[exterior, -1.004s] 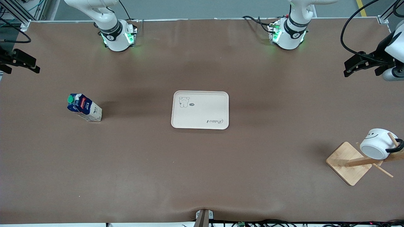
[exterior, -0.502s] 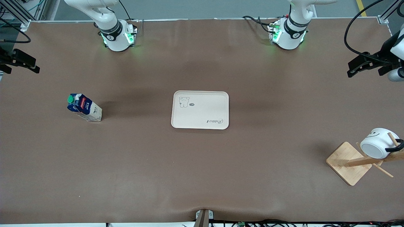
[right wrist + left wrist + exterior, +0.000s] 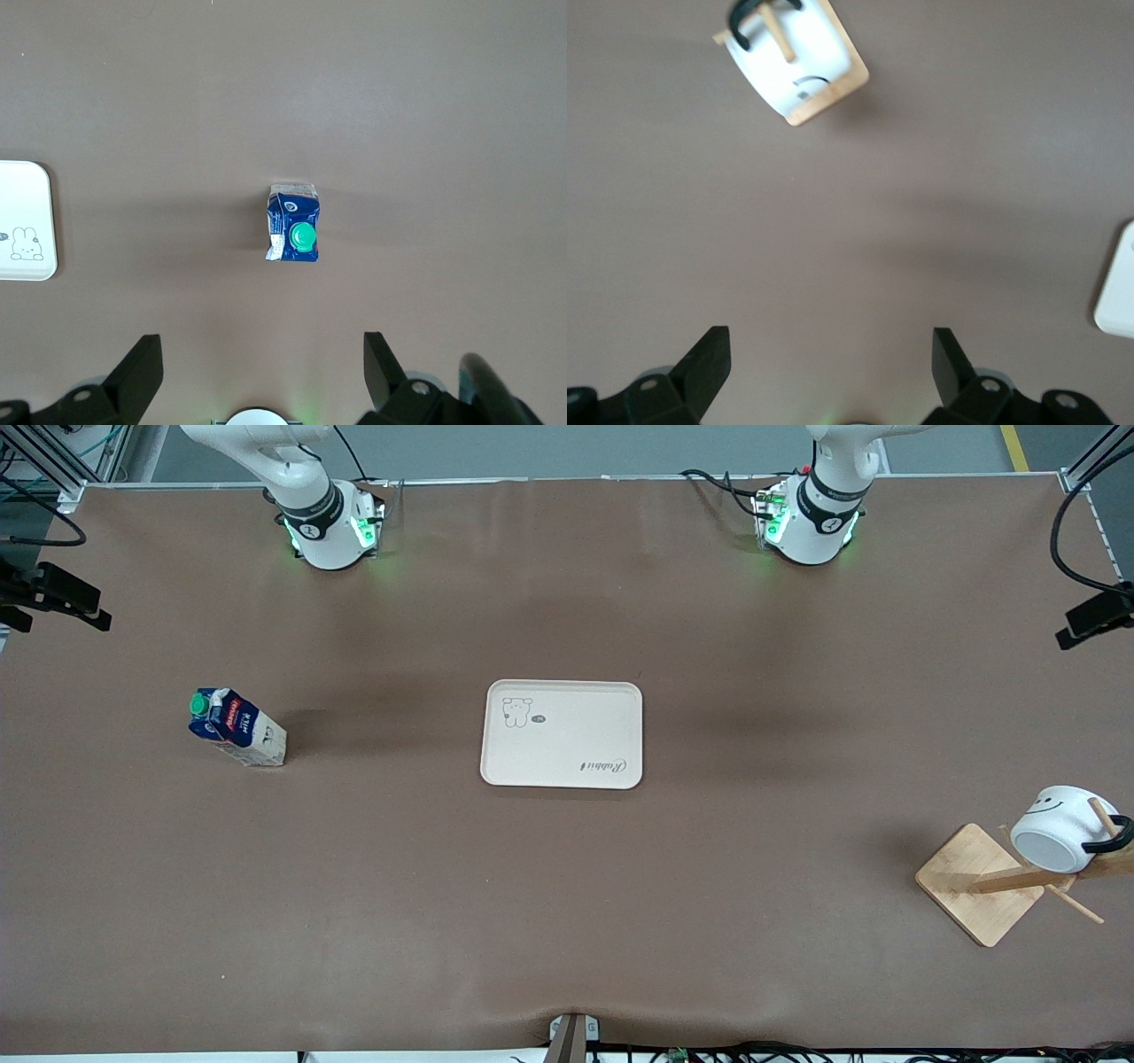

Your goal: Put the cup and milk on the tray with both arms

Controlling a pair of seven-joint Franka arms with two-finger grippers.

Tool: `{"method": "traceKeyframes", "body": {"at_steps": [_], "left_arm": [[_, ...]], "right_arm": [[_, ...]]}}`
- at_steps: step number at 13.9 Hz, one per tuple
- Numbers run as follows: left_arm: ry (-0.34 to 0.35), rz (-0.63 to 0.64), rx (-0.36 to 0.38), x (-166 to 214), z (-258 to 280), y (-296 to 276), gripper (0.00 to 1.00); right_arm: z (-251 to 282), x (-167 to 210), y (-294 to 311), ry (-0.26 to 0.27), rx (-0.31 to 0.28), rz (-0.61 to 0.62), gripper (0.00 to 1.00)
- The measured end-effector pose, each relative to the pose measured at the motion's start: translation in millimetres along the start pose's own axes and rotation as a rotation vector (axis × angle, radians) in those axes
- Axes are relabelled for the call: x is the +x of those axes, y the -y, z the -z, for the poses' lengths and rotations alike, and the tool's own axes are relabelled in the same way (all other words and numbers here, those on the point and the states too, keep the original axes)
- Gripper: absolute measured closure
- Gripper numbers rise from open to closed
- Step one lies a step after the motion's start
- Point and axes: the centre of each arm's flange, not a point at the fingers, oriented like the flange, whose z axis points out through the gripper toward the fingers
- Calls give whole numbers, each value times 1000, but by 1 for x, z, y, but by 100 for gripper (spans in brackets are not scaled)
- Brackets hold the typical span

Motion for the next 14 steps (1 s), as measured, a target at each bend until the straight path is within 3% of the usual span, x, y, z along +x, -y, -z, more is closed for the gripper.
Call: {"method": "traceKeyframes", "body": {"at_steps": [4,9,14], "left_arm": [[-62,-44,-9,21,-55,46,0],[-205,-146,-148,34,-120,113,0],[-323,-240,-270,53,-165,139,0]], "right_arm": [[0,0,0,0,0,0,0],[0,0,0,0,0,0,0],[0,0,0,0,1,0,0]]}}
